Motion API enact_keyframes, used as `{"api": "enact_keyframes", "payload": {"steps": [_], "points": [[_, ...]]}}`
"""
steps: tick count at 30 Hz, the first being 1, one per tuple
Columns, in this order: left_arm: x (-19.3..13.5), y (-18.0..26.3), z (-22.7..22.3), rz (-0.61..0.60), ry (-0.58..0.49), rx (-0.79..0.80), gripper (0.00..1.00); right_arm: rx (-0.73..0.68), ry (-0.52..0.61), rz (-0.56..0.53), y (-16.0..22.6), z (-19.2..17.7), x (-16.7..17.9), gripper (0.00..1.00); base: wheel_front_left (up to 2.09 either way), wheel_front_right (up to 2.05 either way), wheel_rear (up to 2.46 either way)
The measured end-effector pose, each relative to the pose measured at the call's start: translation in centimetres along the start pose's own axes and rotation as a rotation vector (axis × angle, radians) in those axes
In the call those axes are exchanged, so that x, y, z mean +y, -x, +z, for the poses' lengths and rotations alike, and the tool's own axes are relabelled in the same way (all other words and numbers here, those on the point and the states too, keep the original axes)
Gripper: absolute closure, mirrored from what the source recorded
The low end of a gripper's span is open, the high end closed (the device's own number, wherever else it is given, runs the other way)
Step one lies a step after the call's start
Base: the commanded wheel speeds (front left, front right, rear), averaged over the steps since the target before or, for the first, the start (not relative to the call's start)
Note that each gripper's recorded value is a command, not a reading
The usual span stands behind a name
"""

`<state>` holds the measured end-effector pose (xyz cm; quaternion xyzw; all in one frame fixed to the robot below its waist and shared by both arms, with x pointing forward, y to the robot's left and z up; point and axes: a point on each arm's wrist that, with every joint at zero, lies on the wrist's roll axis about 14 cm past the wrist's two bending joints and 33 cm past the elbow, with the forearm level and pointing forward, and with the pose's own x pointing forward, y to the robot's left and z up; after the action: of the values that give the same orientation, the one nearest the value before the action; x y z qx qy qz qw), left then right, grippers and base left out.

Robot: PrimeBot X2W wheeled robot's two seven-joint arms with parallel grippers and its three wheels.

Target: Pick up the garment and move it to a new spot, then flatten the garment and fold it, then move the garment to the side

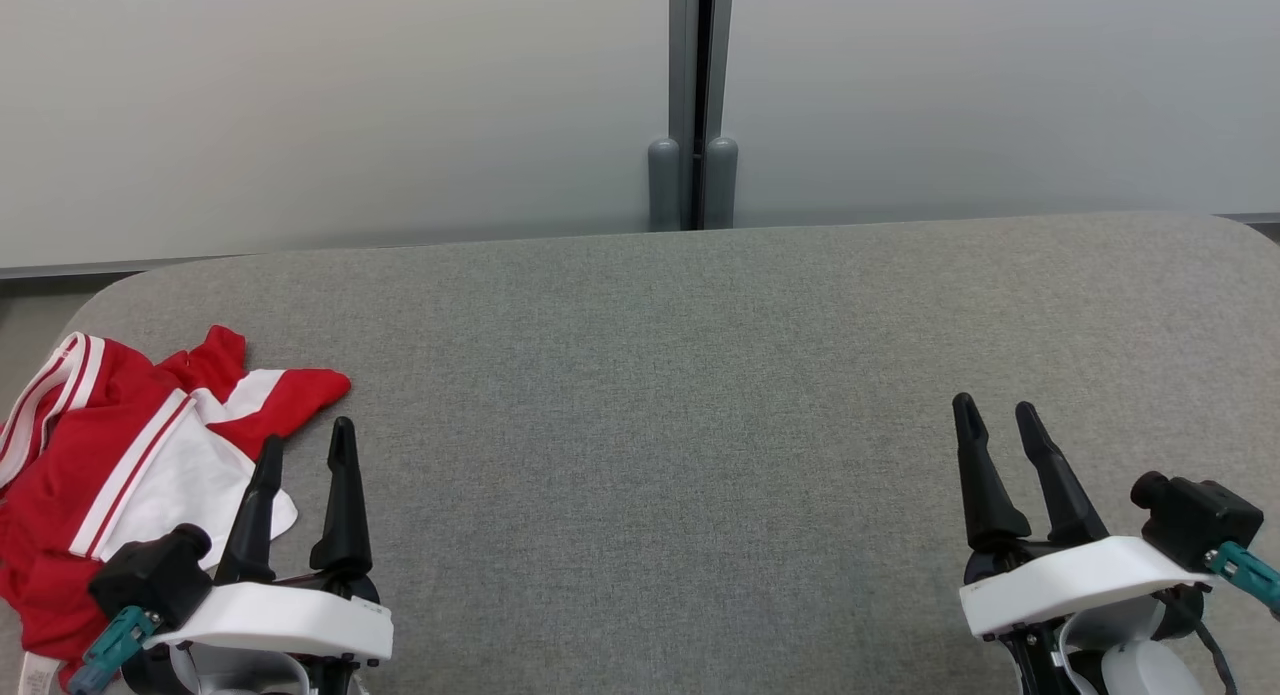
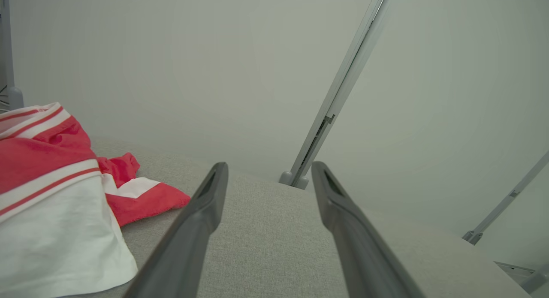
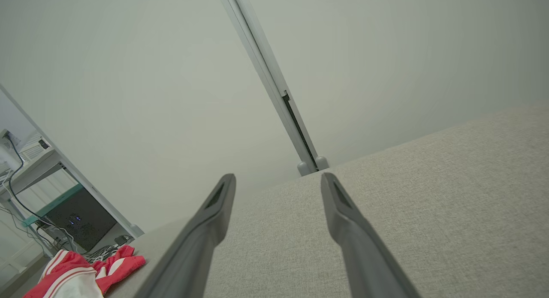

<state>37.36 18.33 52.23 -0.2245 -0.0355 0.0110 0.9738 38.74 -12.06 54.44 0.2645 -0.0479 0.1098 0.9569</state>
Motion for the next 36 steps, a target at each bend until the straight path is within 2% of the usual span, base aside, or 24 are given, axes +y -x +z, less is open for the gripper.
{"api": "enact_keyframes", "payload": {"steps": [14,36], "points": [[-0.7,0.1,0.4,-0.030,-0.138,-0.032,0.00,-0.006,0.144,0.045,-0.2,-0.1,1.0,0.00,0.00,0.00,0.00],[-1.6,0.3,0.9,-0.068,-0.295,-0.075,0.00,-0.025,0.294,0.087,-0.4,-0.2,1.7,0.00,0.00,0.00,0.00]]}}
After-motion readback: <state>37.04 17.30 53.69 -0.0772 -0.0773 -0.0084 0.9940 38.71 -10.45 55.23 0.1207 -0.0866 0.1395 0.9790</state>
